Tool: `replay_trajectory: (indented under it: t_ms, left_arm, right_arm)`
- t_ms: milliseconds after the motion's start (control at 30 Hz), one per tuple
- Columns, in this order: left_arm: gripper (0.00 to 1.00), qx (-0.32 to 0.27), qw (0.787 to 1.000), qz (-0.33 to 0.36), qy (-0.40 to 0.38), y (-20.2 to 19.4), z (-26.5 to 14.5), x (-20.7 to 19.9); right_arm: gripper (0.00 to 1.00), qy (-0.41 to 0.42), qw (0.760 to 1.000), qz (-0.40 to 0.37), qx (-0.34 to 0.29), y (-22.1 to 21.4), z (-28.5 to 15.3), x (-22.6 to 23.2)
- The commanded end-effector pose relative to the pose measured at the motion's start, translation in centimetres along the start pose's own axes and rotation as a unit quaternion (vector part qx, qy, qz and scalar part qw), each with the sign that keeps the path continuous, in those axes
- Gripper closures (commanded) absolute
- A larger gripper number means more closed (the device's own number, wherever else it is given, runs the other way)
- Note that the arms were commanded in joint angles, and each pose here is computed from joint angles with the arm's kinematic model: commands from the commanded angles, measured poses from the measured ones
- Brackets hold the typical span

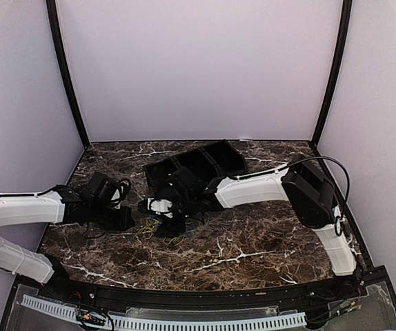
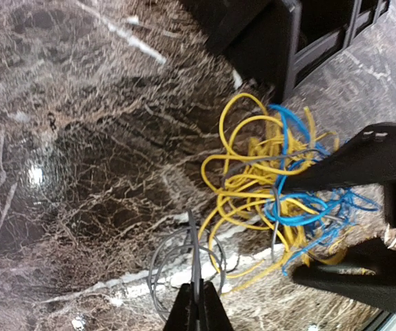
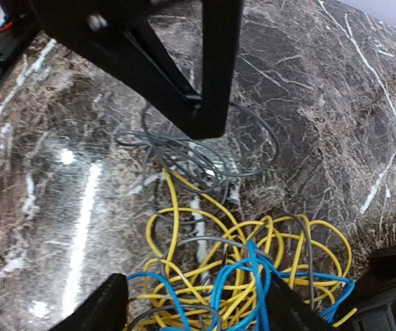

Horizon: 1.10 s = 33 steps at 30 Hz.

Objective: Untangle the cables

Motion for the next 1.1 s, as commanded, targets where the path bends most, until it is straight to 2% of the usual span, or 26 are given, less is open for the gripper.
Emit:
replay_trajectory:
  t_ms: [0,67,133,167,200,300,500,600,767,800,933,1000,1067]
  left_arm:
    - [1.0,-0.045,0.999,-0.008,-0.011,1.2,-1.7,-0.2]
    - [1.0,-0.069,0.998,-0.006,-0.008,2.1,-2.9,-0.5]
    - [1.0,-0.093,0.996,0.0,-0.01,3.1,-4.4,-1.0]
    - [1.0,-0.101,0.995,0.007,-0.01,3.6,-4.9,-1.3]
    - [1.0,-0.117,0.993,0.01,-0.01,4.4,-6.0,-1.8]
    - [1.0,-0.15,0.988,0.035,-0.002,6.3,-8.6,-2.9]
    - [1.0,-0.265,0.961,0.074,0.006,11.7,-17.7,-6.2]
    - [1.0,-0.282,0.955,0.091,-0.023,12.5,-19.7,-7.6]
    - [1.0,-0.286,0.951,0.092,-0.075,13.3,-20.4,-9.8]
    - [1.0,-0.283,0.95,0.099,-0.084,13.4,-20.3,-10.2]
    - [1.0,-0.236,0.948,0.127,-0.171,13.2,-19.1,-13.3]
    - [1.0,-0.207,0.945,0.136,-0.216,12.9,-18.4,-14.8]
    - [1.0,-0.18,0.939,0.143,-0.255,12.7,-17.9,-16.1]
  right_arm:
    - [0.45,-0.089,0.995,-0.006,0.05,-0.8,1.3,-1.9]
    - [0.62,-0.095,0.993,-0.013,0.069,-1.5,1.5,-1.5]
    - [0.91,-0.093,0.992,-0.009,0.08,-2.1,1.2,-1.0]
    - [0.97,-0.089,0.992,-0.007,0.085,-2.3,1.1,-0.6]
    - [1.0,-0.085,0.992,-0.006,0.09,-2.6,0.7,-0.3]
    - [1.0,-0.072,0.991,-0.005,0.115,-3.9,-0.7,1.4]
    - [1.0,-0.052,0.984,0.007,0.172,-7.5,-5.6,5.2]
    - [1.0,-0.047,0.981,0.025,0.185,-8.8,-8.5,6.2]
    - [1.0,-0.071,0.979,0.04,0.185,-8.9,-13.7,6.1]
    - [1.0,-0.063,0.981,0.042,0.177,-8.6,-14.5,6.3]
    - [0.56,-0.026,0.994,0.027,0.103,-4.8,-18.6,6.9]
    - [0.46,-0.012,0.998,0.014,0.067,-2.6,-20.8,7.2]
    - [0.42,-0.018,0.999,0.013,0.044,-1.0,-22.8,6.8]
Point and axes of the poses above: each gripper's point midway between its finger pads, its own z axis out along the fingers, its own x axis along the line the jaws close on, y = z × x, the point moved 5 cm from there along -z, back along the fingers, and after that the axes turned 12 degrees about -z, right-handed, at the moved point
